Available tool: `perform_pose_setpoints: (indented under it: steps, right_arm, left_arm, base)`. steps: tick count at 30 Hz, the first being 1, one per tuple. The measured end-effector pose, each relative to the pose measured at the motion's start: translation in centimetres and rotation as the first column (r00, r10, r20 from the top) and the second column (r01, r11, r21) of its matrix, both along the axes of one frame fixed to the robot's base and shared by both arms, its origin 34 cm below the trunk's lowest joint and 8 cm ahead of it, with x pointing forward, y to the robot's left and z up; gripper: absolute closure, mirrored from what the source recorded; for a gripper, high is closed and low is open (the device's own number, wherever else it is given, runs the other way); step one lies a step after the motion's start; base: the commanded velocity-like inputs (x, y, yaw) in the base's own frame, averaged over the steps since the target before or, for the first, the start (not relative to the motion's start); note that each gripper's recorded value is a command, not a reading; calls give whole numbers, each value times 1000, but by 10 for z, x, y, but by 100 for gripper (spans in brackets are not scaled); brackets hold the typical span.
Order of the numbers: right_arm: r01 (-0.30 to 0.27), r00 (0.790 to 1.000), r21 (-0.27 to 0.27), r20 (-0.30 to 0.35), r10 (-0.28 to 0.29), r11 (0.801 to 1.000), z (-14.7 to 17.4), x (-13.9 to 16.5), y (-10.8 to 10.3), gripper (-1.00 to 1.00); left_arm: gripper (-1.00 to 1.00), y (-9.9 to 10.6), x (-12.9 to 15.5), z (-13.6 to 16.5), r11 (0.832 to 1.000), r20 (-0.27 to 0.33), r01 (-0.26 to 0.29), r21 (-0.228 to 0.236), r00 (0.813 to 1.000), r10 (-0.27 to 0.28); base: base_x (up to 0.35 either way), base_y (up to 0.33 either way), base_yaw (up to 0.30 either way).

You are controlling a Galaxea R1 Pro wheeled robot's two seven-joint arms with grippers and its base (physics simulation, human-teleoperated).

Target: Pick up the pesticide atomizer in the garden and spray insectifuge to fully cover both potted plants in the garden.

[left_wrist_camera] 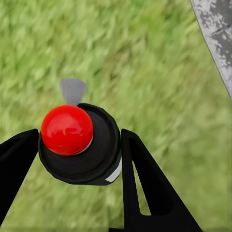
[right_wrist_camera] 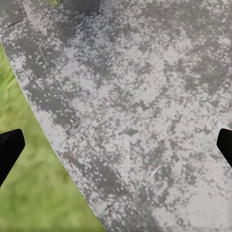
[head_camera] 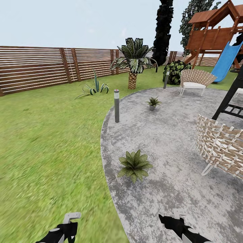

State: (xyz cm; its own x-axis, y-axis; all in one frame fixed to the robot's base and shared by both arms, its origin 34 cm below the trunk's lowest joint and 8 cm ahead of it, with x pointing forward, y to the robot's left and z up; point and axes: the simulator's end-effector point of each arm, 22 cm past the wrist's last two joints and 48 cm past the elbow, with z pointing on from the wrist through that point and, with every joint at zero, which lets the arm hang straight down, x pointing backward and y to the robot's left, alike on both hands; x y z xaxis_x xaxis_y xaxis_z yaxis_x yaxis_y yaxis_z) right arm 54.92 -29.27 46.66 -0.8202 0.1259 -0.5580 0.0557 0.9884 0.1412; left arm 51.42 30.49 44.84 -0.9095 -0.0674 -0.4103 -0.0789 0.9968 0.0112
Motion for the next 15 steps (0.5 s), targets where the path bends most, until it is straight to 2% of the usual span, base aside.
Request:
perform_pose_setpoints:
  steps: [9, 15]
  right_arm:
    - [0, 1000, 1, 0, 0, 1000, 0, 0, 1, -100]
    - [0, 1000, 0, 0, 0, 1000, 0, 0, 0, -100]
  left_arm:
    - [100, -3, 0, 0, 1000, -1, 1, -5, 1000, -1]
    - [100, -21, -5, -4, 999, -13, 12, -41, 1000, -13]
  base:
    - [0, 0, 0]
    - [0, 0, 0]
